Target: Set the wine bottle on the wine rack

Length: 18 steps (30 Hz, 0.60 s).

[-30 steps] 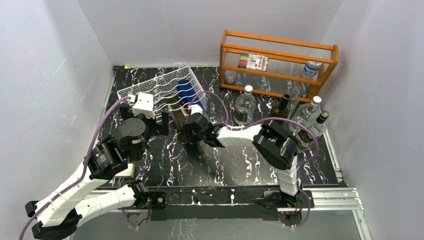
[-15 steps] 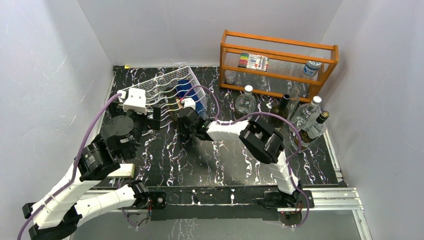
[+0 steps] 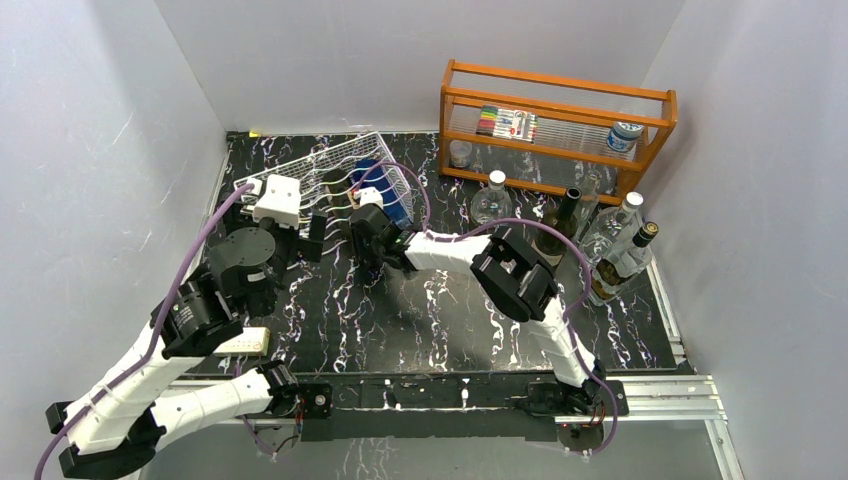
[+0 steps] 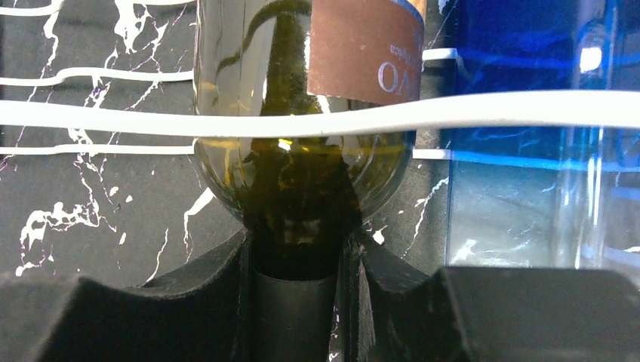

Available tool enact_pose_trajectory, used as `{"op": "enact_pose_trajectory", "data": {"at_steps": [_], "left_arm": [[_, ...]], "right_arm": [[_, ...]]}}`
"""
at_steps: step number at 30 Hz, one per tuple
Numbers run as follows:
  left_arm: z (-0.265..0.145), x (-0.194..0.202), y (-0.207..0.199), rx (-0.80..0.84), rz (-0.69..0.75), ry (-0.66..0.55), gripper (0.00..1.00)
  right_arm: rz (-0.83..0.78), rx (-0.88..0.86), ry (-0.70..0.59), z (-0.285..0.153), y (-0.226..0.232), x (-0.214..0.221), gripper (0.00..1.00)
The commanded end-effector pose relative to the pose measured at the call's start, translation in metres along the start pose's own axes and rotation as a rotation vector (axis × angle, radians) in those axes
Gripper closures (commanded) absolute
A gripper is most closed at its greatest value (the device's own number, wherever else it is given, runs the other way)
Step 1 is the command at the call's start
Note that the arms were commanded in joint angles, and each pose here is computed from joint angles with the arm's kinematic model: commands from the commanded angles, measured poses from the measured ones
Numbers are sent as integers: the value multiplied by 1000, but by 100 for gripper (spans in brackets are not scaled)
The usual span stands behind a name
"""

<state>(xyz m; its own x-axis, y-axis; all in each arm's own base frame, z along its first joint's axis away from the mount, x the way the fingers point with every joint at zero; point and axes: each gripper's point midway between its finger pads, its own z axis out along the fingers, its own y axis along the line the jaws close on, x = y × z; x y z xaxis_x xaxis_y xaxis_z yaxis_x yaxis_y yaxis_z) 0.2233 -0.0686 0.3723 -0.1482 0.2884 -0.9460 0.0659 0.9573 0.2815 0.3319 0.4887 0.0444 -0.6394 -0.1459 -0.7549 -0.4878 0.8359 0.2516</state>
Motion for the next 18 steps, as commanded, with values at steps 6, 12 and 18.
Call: {"op": "enact_pose_trajectory", "data": {"at_steps": [6, 12, 18], "left_arm": [[-3, -1, 0, 22, -5, 0, 2], [-4, -2, -2, 36, -14, -1, 2], [-6, -5, -7, 79, -28, 5, 2]], "right_arm": [[40, -90, -123, 2, 22, -51, 51], [34, -140, -122, -7, 29, -54, 26], [16, -179, -104, -17, 23, -61, 14]]}}
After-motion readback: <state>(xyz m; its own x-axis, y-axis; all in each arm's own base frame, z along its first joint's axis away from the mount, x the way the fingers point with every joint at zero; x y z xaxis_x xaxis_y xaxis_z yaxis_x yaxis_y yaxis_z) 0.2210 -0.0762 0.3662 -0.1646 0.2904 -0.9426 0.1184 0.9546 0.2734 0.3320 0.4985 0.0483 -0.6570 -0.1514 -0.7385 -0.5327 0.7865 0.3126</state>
